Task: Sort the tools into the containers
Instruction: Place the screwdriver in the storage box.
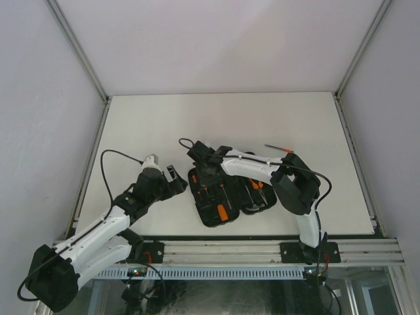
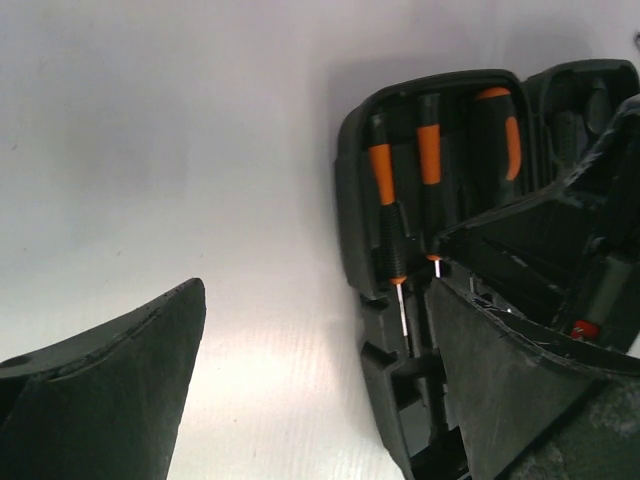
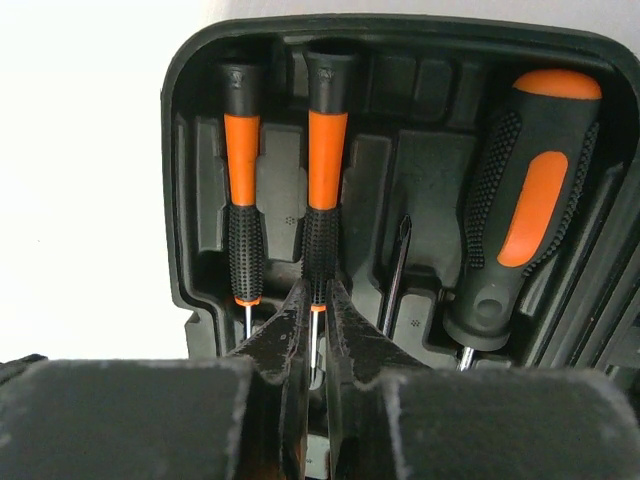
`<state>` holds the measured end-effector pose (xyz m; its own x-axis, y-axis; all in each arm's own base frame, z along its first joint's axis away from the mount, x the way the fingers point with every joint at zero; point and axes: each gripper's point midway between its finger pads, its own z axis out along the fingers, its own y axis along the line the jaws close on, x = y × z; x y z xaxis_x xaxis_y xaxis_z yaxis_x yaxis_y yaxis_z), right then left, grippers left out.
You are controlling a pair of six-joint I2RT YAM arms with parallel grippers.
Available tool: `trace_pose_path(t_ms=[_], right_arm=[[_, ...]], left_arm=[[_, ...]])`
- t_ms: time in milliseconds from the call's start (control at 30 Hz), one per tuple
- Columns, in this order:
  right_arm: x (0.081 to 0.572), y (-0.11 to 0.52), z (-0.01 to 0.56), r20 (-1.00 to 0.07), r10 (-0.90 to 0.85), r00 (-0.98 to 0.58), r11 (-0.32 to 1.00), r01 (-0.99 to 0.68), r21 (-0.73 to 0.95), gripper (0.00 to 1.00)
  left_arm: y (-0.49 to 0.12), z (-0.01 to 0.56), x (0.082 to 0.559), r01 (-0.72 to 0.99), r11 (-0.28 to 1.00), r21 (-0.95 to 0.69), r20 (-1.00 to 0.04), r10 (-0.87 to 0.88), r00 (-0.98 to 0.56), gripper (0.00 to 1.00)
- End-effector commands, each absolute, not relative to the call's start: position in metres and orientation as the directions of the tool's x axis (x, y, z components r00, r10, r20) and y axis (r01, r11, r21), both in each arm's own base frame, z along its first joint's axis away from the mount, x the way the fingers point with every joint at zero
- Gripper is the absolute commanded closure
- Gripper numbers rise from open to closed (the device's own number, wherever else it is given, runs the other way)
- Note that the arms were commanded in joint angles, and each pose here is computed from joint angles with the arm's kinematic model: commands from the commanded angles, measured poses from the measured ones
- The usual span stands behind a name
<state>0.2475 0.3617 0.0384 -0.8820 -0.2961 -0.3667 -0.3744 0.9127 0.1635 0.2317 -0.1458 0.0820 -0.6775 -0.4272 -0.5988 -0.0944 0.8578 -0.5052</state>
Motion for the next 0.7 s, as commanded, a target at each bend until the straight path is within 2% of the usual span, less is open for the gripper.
trace_pose_path(t_ms=[0, 200, 667], right_arm=[[0.223, 0.345, -0.004, -0.215, -0.386, -0.897, 0.909, -0.410, 0.080, 0.97], [0.214, 0.335, -0.021, -0.129, -0.424, -0.896, 0.901, -0.432, 0.043, 0.99], [0.191, 0.311, -0.058, -0.004, -0.433, -0.901, 0.901, -0.433, -0.003, 1.00]], left_arm=[[-0.130, 0.077, 0.231, -0.176, 0.827, -0.534, -0.601, -0.518, -0.609, 0.04], [-0.123, 0.075, 0.225, -0.191, 0.798, -0.571, -0.602, -0.566, -0.564, 0.04], [-0.120, 0.056, 0.218, -0.211, 0.794, -0.571, -0.584, -0.573, -0.575, 0.04]])
